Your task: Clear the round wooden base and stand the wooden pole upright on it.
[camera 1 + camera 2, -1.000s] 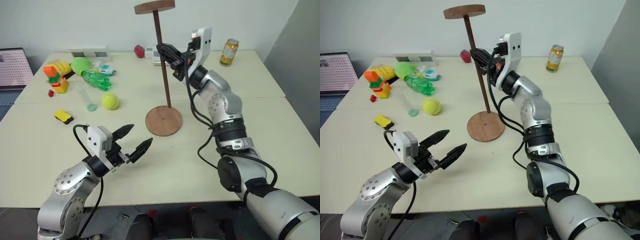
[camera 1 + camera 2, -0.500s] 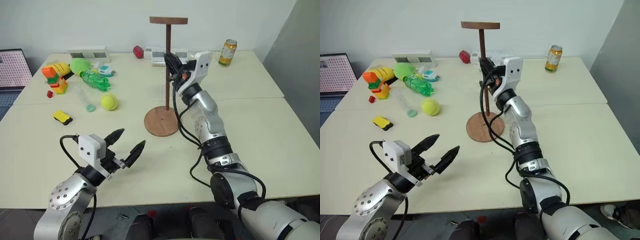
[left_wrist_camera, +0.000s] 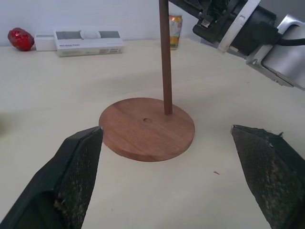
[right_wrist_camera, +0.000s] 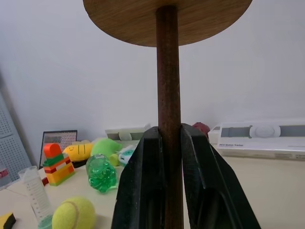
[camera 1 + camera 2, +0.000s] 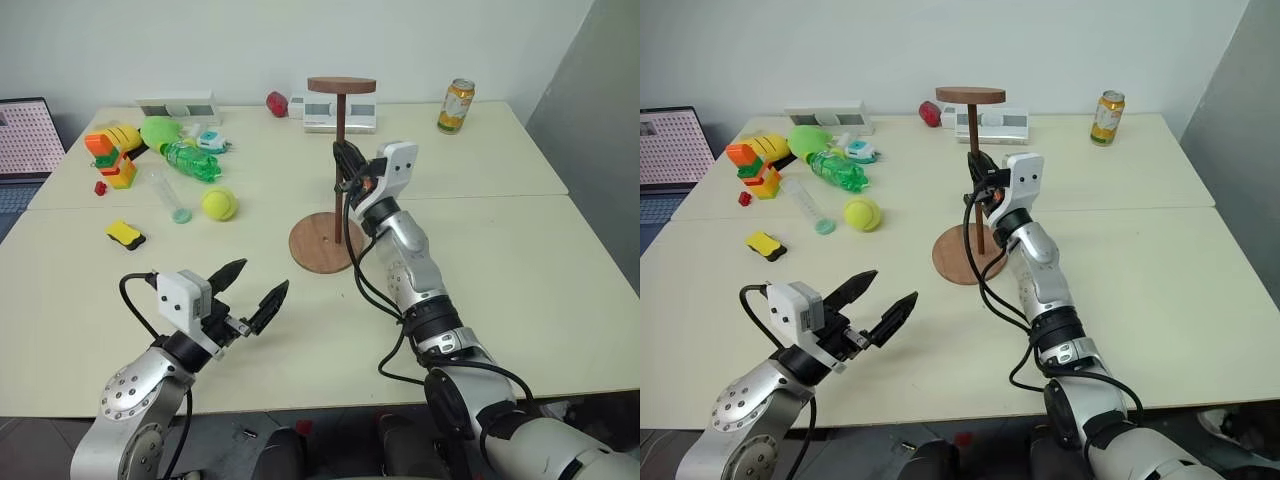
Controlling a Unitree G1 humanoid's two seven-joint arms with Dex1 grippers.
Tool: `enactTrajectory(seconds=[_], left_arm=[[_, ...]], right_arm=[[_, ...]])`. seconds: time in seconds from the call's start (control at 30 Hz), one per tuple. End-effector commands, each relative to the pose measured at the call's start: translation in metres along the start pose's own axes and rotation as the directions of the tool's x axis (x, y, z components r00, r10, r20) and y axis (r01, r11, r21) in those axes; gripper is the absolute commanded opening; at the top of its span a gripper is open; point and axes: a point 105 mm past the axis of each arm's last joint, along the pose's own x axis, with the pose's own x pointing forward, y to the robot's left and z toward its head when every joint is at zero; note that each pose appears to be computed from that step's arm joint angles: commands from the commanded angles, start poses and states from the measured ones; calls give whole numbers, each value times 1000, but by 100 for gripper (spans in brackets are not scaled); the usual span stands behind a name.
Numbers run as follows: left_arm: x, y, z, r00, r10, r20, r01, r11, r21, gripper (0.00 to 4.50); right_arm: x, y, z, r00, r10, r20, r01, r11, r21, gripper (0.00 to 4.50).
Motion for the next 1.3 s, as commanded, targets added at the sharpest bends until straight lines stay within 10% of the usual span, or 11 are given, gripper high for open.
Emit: enactTrajectory(seconds=[0.03, 1.3], left_arm=[[-2, -5, 11, 999, -2, 39, 1, 999, 33, 450], [-12, -4, 16, 999, 39, 37, -41, 998, 56, 450]], right_arm=[[30, 55, 25, 987, 89, 131, -102, 990, 94, 18], [40, 80, -2, 988, 121, 98, -134, 982, 132, 18]])
